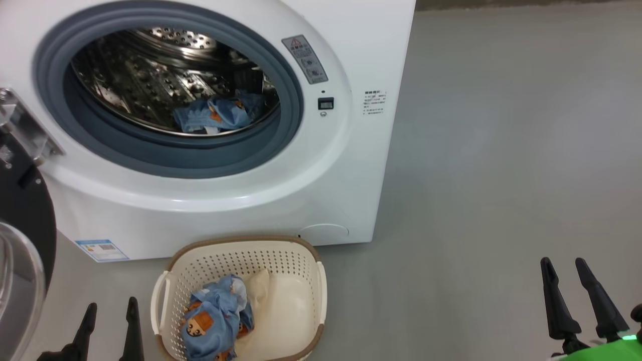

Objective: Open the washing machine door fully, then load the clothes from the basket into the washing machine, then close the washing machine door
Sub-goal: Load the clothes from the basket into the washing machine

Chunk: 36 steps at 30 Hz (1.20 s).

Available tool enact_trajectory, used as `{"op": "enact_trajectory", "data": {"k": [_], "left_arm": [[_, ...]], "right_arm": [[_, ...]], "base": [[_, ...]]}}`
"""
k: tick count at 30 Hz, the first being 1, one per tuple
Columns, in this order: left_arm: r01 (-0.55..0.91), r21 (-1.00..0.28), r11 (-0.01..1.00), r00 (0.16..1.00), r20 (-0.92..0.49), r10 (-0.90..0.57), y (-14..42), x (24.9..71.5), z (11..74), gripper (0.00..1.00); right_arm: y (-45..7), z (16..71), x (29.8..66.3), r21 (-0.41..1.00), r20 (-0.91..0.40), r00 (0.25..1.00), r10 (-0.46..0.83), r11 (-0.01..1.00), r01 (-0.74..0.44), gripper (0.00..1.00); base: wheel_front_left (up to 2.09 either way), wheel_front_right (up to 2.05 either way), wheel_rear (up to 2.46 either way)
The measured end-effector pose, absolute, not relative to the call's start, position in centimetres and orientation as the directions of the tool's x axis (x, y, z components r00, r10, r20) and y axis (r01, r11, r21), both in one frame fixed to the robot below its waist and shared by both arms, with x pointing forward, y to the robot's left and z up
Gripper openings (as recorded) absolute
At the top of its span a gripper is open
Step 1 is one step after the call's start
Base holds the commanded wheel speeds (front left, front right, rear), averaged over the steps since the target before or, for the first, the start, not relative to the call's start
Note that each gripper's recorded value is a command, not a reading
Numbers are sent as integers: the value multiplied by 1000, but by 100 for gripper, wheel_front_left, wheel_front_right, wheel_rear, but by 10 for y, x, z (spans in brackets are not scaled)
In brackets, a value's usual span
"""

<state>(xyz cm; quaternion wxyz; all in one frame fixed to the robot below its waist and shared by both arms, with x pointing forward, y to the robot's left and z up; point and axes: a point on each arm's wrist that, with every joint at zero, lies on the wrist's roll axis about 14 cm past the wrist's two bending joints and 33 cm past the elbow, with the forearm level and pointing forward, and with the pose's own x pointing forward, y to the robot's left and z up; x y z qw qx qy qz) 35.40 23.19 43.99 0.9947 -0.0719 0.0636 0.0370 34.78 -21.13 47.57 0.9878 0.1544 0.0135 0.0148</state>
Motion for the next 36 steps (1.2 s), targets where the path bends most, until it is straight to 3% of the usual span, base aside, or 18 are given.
{"op": "enact_trajectory", "data": {"k": [26,36], "left_arm": [[39,-146,989,889,-446,-101,185,438,328,100],[130,-79,988,708,-691,-148,180,442,241,100]], "right_arm": [[-194,445,422,330,-63,996,64,943,-39,100],[-194,412,454,321,-111,991,69,947,-30,100]], "base": [[0,0,0],[0,0,0]]}}
